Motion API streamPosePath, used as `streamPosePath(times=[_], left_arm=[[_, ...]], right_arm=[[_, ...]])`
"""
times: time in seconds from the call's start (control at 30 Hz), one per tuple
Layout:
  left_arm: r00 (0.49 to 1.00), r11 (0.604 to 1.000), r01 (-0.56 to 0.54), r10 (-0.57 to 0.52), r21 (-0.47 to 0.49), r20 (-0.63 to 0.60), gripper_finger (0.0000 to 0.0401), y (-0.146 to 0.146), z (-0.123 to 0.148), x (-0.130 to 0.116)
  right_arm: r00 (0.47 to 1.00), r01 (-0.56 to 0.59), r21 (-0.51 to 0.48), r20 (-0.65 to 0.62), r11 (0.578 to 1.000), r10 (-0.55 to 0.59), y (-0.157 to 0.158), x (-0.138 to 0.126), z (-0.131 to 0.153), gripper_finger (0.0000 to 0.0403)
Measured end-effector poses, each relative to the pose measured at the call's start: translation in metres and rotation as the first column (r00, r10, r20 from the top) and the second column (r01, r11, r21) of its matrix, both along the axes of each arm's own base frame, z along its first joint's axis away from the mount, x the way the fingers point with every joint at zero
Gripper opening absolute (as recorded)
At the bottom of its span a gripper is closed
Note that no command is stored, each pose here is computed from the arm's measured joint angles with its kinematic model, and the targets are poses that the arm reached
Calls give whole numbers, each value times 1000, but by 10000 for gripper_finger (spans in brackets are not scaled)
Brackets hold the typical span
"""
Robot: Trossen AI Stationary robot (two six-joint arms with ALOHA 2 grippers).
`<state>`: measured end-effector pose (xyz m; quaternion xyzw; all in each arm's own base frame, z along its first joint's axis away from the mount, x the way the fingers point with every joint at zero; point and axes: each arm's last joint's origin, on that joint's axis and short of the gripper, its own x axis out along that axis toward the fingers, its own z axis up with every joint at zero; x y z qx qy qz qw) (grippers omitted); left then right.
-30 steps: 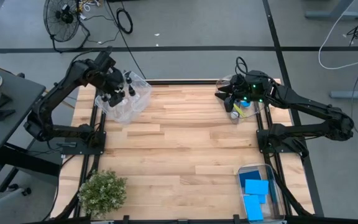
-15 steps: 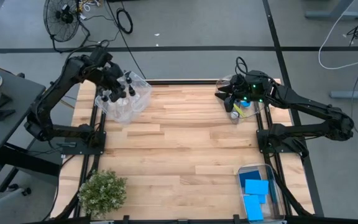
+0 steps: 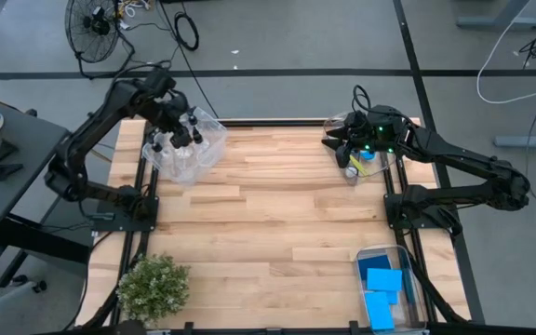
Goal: Pick & Place Kitchen Sink Supplies
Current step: Put the transparent bottle spray into the transparent container
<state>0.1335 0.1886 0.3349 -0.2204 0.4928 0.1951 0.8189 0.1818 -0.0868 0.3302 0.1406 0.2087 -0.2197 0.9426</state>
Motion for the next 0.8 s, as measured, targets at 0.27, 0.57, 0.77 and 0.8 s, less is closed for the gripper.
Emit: streamPosePath(times=[0.27, 0.57, 0.77, 0.8], left_arm=[[994, 998, 56, -58, -25, -89, 273, 1, -9, 4], [993, 998, 62, -63, -11, -95, 214, 1, -9, 5], [994, 997, 65, -68, -29, -81, 137, 0, -9, 5], [995, 997, 66, -69, -41, -76, 126, 0, -9, 5]], right_arm=[[1000, -1, 0, 0, 1000, 1, 0, 0, 0, 166], [1000, -6, -12, -5, 1000, 6, 0, 0, 0, 166], [1000, -8, -15, -6, 1000, 7, 0, 0, 0, 166], [1000, -7, -15, -6, 1000, 7, 0, 0, 0, 166]])
